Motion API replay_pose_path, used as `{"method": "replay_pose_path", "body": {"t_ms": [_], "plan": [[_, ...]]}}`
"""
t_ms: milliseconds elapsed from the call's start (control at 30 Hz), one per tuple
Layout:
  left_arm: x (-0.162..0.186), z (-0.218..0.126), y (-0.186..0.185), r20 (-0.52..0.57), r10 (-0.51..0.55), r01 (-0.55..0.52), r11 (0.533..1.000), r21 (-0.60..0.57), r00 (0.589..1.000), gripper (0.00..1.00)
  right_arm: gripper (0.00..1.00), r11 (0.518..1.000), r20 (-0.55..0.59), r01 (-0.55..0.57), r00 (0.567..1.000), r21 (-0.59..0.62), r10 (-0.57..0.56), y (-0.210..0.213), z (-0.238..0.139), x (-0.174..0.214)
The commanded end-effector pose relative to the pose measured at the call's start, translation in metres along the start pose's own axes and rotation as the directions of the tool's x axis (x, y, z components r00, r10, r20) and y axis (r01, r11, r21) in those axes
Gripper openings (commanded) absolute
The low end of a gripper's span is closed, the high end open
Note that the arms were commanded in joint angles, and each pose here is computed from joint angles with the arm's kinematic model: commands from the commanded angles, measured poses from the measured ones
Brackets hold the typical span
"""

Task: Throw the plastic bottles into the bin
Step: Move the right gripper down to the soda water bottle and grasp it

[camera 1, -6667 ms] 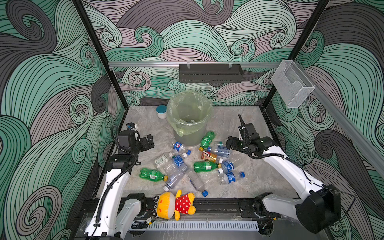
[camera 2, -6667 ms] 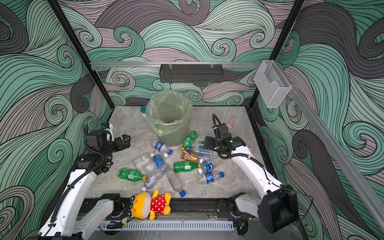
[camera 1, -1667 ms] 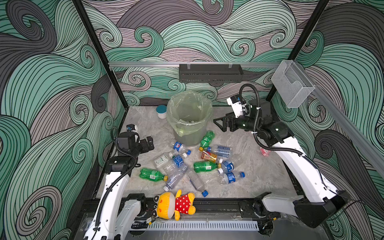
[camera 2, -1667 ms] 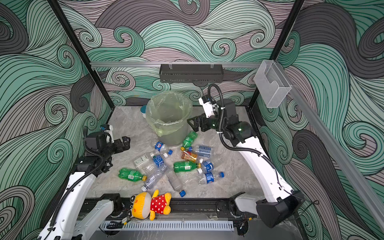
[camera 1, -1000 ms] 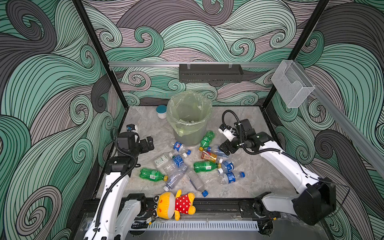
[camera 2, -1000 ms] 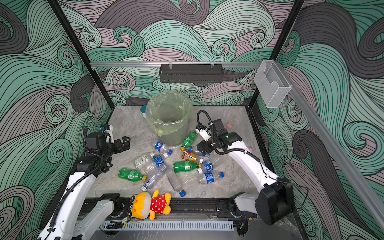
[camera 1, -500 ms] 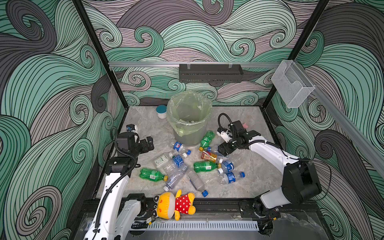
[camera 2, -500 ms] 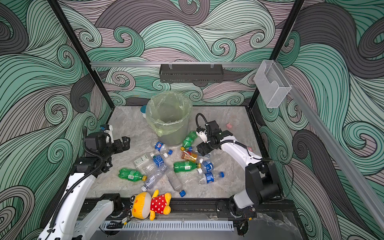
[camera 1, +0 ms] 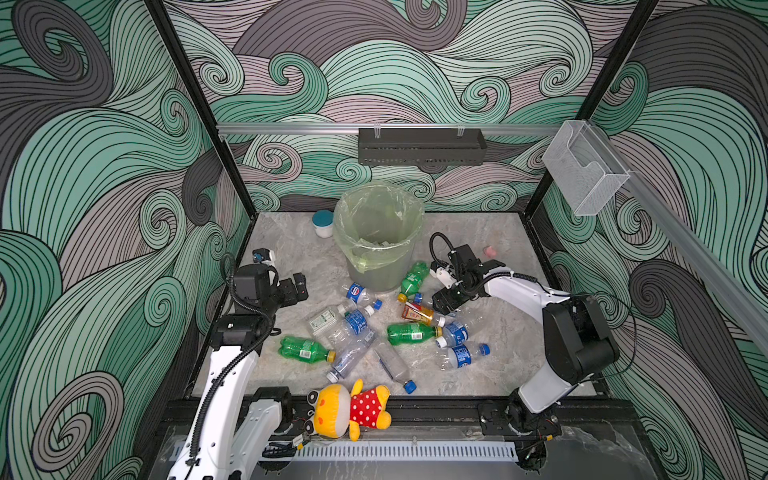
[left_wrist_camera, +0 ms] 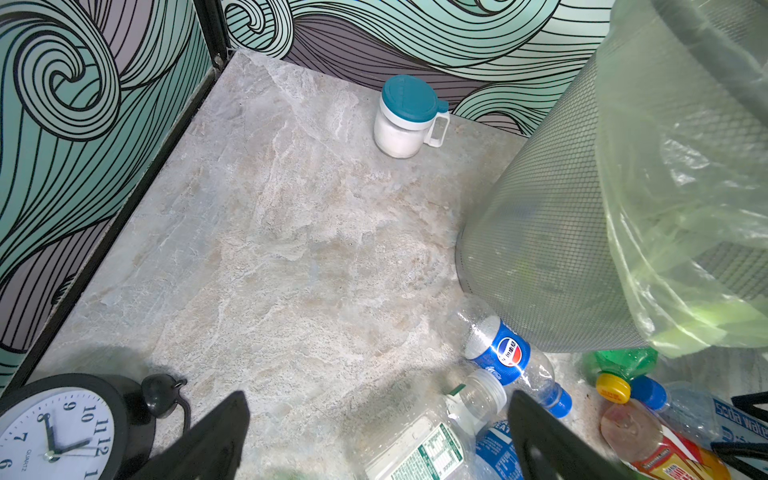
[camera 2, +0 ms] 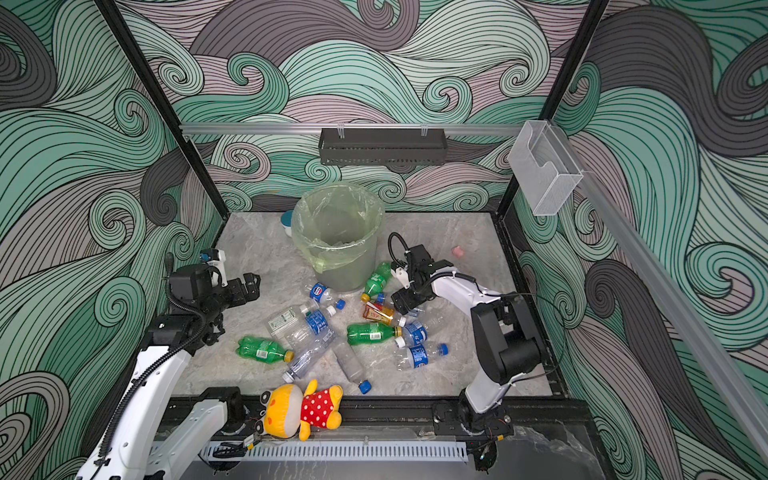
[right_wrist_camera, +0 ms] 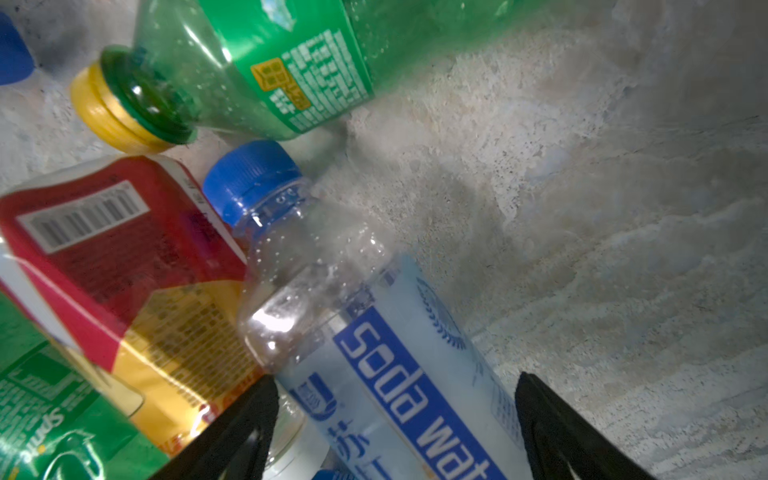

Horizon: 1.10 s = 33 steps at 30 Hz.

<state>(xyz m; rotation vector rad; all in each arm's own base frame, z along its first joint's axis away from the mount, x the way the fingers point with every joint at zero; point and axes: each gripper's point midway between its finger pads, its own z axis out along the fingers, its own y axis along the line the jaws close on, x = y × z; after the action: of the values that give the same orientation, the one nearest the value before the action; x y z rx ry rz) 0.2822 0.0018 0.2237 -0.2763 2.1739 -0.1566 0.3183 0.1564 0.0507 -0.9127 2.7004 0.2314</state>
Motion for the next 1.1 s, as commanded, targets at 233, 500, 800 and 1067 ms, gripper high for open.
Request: {"method": "replay_pose_path", "body": {"t_ms": [233,500,800,1067], "plan": [[-0.001,-0.004,0.001,0.001,0.006,-0.006,1.0,-0.002,1.0,0.99,0.77,0.989,-0.041,-0.122,0.991,0.078,0.126,-0.023,0.009,0.001],[-0.002,-0.003,0.0,0.0,0.006,-0.006,1.0,0.003,1.0,0.99,0.66,0.979,-0.014,-0.172,0.985,0.108,0.174,-0.028,0.001,0.001],[-0.001,-0.004,0.0,0.002,0.005,-0.005,1.0,0.004,1.0,0.99,0.52,0.936,0.049,-0.326,0.945,0.131,0.322,-0.051,-0.015,0.0],[-0.001,-0.005,0.0,0.005,0.005,-0.005,1.0,0.005,1.0,0.99,0.46,0.908,0.156,-0.403,0.91,0.118,0.383,-0.059,-0.049,-0.008]]}}
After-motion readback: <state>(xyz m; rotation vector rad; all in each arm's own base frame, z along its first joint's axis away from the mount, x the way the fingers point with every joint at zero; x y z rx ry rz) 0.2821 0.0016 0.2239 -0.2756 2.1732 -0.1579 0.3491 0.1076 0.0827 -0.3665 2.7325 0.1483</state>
